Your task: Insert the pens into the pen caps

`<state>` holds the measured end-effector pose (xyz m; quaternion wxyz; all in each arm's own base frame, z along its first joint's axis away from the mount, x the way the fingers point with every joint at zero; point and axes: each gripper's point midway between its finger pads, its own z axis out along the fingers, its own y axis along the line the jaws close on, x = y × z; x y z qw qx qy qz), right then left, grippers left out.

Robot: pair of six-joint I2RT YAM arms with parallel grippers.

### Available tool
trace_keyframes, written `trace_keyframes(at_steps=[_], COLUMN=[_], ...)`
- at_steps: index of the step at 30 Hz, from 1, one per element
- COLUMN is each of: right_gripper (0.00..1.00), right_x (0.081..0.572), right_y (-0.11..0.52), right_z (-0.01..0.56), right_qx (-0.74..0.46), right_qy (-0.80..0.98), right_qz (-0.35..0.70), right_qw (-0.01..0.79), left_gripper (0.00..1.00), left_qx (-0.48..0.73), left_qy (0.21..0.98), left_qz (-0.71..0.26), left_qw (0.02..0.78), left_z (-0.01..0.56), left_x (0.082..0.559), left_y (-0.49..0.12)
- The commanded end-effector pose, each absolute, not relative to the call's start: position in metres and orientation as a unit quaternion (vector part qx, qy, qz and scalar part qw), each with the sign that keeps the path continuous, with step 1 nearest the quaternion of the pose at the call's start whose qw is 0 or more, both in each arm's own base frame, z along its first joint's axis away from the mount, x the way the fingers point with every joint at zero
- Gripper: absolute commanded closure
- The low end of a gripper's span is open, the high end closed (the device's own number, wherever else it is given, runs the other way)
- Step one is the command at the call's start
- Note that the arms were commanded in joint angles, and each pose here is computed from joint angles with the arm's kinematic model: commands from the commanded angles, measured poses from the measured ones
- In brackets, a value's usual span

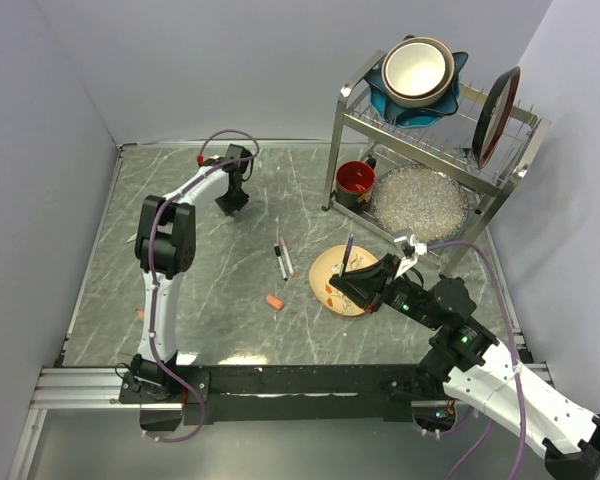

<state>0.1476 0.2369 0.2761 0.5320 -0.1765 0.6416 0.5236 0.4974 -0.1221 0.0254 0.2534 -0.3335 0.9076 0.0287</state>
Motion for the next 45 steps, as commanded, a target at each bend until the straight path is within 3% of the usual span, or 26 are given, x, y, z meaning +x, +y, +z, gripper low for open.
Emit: trace_keyframes(at_steps=[1,20,28,38,45], right_gripper=[1.00,1.00,1.00,1.00,1.00], right_x=[0.145,0.146,0.150,0.153,0.168], right_y=[0.238,0.241,0.244,0.255,0.277], right_z=[0.283,0.284,0.270,0.243,0.206], right_qx=[-0.180,-0.174,-0.169,-0.162,-0.147], right_qy=[0.629,0.630,0.652,0.685,0.728], right_qz=[0.533,0.541,0.533,0.532,0.522], right_qw=[0.536,0.529,0.512,0.470,0.419], left_gripper=[0.62,0.69,0.98,0.99,0.99], left_qx=[-0.278,-0.254,-0.245,-0.236,-0.218], left_qy=[0.936,0.940,0.948,0.947,0.930], left_qz=[0.080,0.094,0.091,-0.023,-0.154], left_qw=[0.201,0.205,0.180,0.215,0.251], left_z=[0.005,-0.014,-0.026,0.002,0.048], left_x=[0.473,0.484,0.453,0.400,0.377], left_y=[-0.108,-0.103,-0.101,-0.128,-0.172])
